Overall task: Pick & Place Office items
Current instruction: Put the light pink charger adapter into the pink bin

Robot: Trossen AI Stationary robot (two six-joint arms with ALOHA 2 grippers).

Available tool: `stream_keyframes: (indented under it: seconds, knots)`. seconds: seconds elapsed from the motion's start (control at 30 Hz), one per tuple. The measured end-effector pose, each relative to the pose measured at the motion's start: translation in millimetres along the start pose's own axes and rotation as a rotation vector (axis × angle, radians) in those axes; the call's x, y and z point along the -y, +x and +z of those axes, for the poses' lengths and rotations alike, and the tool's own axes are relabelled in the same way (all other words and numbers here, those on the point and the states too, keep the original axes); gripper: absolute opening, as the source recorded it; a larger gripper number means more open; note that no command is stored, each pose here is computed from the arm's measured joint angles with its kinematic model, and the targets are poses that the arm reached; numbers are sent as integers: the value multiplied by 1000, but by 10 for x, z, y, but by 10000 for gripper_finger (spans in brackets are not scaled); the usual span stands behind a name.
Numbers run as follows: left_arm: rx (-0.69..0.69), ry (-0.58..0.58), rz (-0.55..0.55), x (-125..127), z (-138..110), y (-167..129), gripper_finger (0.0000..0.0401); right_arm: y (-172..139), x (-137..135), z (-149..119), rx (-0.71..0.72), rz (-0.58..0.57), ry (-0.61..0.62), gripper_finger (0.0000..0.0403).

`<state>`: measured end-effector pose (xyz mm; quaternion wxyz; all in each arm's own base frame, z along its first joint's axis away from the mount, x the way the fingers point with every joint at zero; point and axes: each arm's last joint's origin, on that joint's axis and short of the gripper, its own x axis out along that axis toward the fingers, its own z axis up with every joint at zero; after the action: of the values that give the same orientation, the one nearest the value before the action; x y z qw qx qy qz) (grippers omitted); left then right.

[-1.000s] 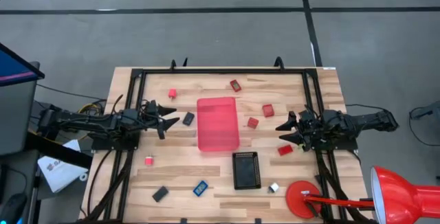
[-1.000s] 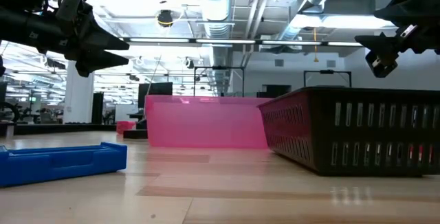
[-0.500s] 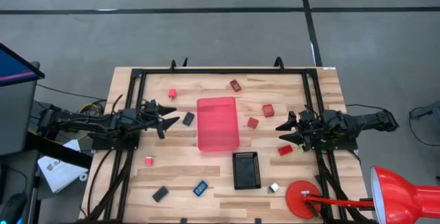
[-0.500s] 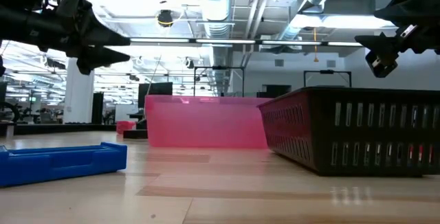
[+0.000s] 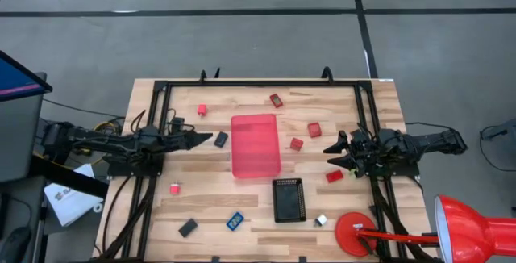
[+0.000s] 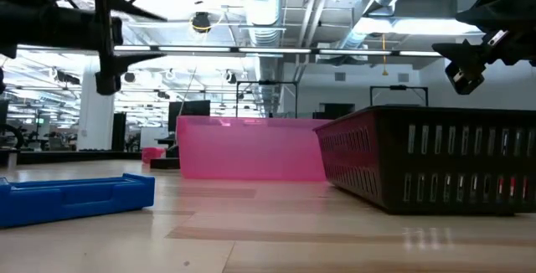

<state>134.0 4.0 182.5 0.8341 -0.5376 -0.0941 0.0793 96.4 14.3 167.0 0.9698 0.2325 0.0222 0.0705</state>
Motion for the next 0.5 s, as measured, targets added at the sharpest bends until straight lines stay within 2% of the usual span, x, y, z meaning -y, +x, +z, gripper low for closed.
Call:
stream_keyframes:
  seconds: [0.1,0.23,0.37,0.5]
  knots:
    - [15,-19,-49,42,3,38,241,0,0,1,0,0,0,207]
    - [55,-20,-39,130,31,133,241,0,-1,1,0,0,0,207]
    - [173,50,68,130,49,227,241,0,-1,1,0,0,0,207]
    - [254,-4,122,139,58,310,241,-1,13,26,49,-52,-7,207]
